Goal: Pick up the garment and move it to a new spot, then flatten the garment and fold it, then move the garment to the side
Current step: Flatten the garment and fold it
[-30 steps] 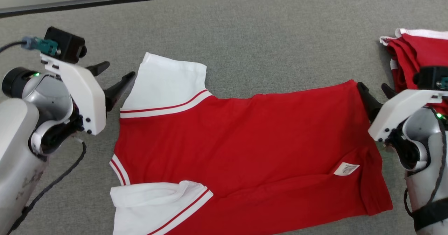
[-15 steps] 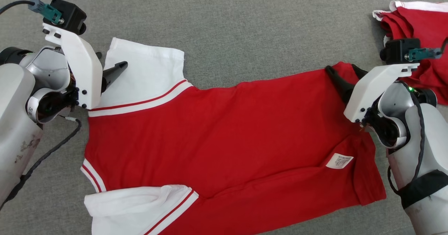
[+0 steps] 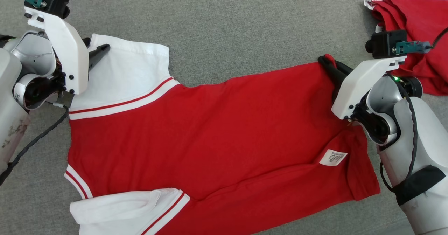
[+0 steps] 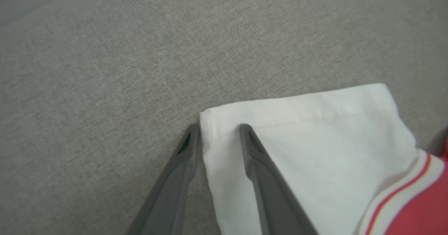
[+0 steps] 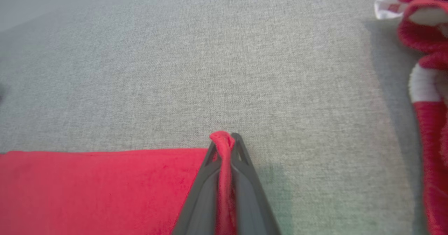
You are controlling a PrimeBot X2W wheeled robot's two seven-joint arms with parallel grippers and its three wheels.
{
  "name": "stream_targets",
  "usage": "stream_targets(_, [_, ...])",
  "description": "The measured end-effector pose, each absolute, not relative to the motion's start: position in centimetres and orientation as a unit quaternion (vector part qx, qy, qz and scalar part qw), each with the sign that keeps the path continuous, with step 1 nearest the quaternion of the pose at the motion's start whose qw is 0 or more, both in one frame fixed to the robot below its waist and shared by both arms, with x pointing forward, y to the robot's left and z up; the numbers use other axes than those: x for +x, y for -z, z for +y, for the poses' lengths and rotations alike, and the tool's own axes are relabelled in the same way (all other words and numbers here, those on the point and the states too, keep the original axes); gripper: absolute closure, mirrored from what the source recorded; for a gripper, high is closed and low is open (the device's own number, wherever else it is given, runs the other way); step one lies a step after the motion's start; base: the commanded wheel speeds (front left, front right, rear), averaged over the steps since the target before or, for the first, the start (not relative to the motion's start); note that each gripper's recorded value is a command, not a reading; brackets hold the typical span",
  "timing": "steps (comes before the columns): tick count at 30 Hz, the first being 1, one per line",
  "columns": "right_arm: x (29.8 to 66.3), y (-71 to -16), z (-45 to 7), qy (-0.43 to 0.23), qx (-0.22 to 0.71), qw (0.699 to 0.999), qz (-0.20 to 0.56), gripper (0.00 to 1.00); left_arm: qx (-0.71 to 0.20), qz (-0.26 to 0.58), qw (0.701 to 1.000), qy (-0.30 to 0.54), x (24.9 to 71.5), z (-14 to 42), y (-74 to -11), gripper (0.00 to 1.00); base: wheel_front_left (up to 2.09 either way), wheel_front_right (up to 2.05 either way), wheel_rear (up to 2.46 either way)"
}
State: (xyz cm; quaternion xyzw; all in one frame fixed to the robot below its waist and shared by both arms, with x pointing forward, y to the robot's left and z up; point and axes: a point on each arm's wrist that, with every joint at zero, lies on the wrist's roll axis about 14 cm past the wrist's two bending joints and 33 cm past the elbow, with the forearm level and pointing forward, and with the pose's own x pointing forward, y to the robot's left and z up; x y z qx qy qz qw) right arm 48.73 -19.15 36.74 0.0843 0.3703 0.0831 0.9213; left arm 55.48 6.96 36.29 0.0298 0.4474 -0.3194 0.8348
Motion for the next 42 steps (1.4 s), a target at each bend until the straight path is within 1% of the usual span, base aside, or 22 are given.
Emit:
stream_targets(3, [48.8, -37.2, -19.4, -0.078, 0.087, 0.927, 0.357, 1.00, 0.030, 0.444, 0.836, 0.322, 55.2, 6.9, -36.6, 1.00, 0.00, 0.00, 0.00])
stream_targets(7, [49.3, -38.6, -20.7, -0.056, 0.095, 0.941, 0.320, 1.00, 0.026, 0.421, 0.851, 0.313, 55.5, 7.5, -38.2, 1.00, 0.00, 0.00, 0.00])
stream_targets(11, [48.6, -39.1, -21.5, -0.037, 0.103, 0.946, 0.305, 1.00, 0.026, 0.405, 0.865, 0.296, 55.6, 9.0, -40.1, 1.00, 0.00, 0.00, 0.00])
stream_targets(16, [48.2, -40.3, -21.5, -0.032, 0.105, 0.953, 0.284, 1.00, 0.019, 0.387, 0.876, 0.286, 54.8, 9.9, -42.3, 1.00, 0.00, 0.00, 0.00])
stream_targets(20, [47.4, -41.1, -20.6, -0.044, 0.102, 0.954, 0.277, 1.00, 0.012, 0.384, 0.875, 0.295, 53.2, 9.7, -43.7, 1.00, 0.00, 0.00, 0.00])
stream_targets(23, [46.4, -41.5, -20.3, -0.055, 0.091, 0.954, 0.281, 1.00, 0.019, 0.400, 0.864, 0.306, 51.1, 9.6, -44.4, 1.00, 0.00, 0.00, 0.00])
stream_targets(28, [44.5, -42.1, -21.5, -0.053, 0.068, 0.953, 0.291, 1.00, 0.032, 0.433, 0.844, 0.315, 47.5, 10.5, -45.6, 1.00, 0.00, 0.00, 0.00])
stream_targets(35, [42.3, -42.4, -21.6, -0.062, 0.057, 0.948, 0.307, 1.00, 0.027, 0.502, 0.797, 0.336, 41.1, 11.3, -46.1, 1.00, 0.00, 0.00, 0.00])
stream_targets(38, [42.0, -42.6, -21.6, -0.069, 0.047, 0.946, 0.312, 1.00, 0.025, 0.530, 0.774, 0.345, 38.6, 11.7, -46.1, 1.00, 0.00, 0.00, 0.00])
stream_targets(41, [42.0, -42.6, -21.1, -0.079, 0.043, 0.945, 0.315, 1.00, 0.015, 0.545, 0.762, 0.350, 37.1, 11.5, -46.3, 1.00, 0.00, 0.00, 0.00])
stream_targets(42, [42.0, -42.6, -21.1, -0.079, 0.043, 0.945, 0.315, 1.00, 0.015, 0.545, 0.762, 0.350, 37.1, 11.5, -46.3, 1.00, 0.00, 0.00, 0.00])
